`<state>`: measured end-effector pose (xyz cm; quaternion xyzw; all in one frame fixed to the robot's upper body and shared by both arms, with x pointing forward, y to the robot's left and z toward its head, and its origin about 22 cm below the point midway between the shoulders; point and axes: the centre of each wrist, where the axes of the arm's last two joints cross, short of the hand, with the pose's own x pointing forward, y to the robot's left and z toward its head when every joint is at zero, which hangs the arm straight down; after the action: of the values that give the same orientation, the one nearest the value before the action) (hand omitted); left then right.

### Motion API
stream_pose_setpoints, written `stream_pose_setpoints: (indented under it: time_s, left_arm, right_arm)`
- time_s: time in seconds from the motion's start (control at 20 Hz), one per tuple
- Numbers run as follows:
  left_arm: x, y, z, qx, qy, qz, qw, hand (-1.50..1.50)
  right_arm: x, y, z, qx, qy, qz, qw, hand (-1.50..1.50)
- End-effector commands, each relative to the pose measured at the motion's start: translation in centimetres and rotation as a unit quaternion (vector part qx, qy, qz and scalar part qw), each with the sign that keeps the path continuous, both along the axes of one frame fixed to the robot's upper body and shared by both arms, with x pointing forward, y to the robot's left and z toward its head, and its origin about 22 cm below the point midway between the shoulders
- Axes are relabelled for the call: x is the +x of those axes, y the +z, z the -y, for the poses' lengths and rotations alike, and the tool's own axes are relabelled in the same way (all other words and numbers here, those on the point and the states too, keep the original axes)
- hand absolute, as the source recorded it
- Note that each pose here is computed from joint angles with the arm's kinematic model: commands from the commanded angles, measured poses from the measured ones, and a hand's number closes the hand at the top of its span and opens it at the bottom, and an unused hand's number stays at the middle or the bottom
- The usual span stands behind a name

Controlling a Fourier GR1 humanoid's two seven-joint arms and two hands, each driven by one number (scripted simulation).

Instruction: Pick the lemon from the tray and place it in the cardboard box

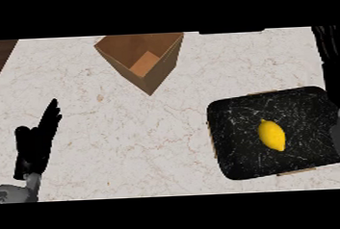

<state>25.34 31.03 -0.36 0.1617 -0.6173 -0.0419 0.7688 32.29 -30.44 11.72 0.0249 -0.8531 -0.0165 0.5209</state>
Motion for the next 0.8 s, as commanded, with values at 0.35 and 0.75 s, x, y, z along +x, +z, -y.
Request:
stream_pose_setpoints:
  time_s: [0.35, 0.75]
  left_arm:
    - [2.1, 3.7, 6.0, -0.008, -0.172, 0.090, 0.9810, 0.00]
    - [2.0, 4.3, 7.8, -0.023, -0.216, 0.091, 0.9718, 0.00]
  right_arm:
    - [-4.9, -5.8, 5.3, -0.351, -0.102, -0.143, 0.920, -1.50]
    - [-10.9, -9.2, 5.0, -0.598, -0.149, -0.081, 0.783, -1.50]
